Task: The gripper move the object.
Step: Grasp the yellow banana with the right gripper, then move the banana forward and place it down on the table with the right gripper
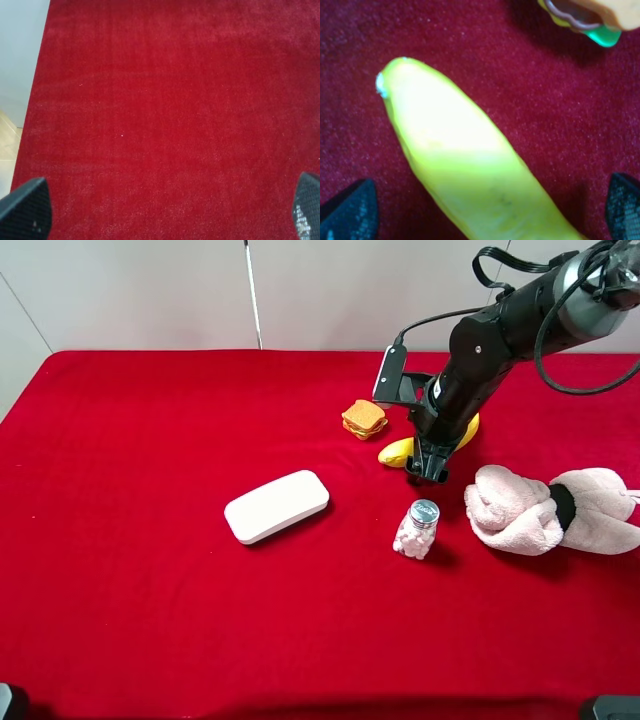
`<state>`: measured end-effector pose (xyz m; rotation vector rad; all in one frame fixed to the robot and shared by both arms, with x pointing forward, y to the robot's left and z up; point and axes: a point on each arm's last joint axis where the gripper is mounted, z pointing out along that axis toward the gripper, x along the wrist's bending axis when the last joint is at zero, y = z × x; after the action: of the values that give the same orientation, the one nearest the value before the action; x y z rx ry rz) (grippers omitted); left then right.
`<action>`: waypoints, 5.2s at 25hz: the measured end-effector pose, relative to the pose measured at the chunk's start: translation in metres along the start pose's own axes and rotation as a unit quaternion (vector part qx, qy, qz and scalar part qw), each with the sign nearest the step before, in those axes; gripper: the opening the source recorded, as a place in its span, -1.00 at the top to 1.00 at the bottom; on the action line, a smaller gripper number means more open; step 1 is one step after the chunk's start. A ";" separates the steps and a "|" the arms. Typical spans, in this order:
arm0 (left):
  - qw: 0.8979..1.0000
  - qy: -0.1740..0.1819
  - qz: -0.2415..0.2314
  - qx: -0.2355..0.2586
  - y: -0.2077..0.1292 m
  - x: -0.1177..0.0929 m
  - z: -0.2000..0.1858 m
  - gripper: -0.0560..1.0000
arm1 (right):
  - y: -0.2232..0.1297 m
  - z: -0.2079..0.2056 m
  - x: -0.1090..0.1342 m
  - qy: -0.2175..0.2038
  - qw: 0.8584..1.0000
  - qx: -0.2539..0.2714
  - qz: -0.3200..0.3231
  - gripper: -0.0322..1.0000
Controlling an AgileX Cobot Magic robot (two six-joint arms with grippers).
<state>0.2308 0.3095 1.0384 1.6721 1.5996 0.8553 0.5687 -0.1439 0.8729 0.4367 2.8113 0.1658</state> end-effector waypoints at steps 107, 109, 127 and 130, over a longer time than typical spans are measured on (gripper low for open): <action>1.000 0.000 0.000 0.000 0.000 0.000 0.000 -0.91 | 0.088 -0.139 0.024 -0.009 0.982 -0.182 0.053 0.41; 1.000 0.000 0.000 0.000 0.000 0.000 0.000 -0.91 | 0.095 -0.143 0.029 -0.007 0.981 -0.188 0.042 0.41; 1.000 0.000 0.000 0.000 0.000 0.000 0.000 -0.91 | 0.211 -0.116 0.055 0.054 0.982 -0.174 -0.045 0.41; 1.000 0.000 0.000 0.000 0.000 0.000 0.000 -0.91 | 0.227 -0.109 0.056 0.059 0.982 -0.172 -0.052 0.41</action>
<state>0.2308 0.3095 1.0384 1.6724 1.5993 0.8554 0.5486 0.0813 0.9974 0.2051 2.8279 0.6629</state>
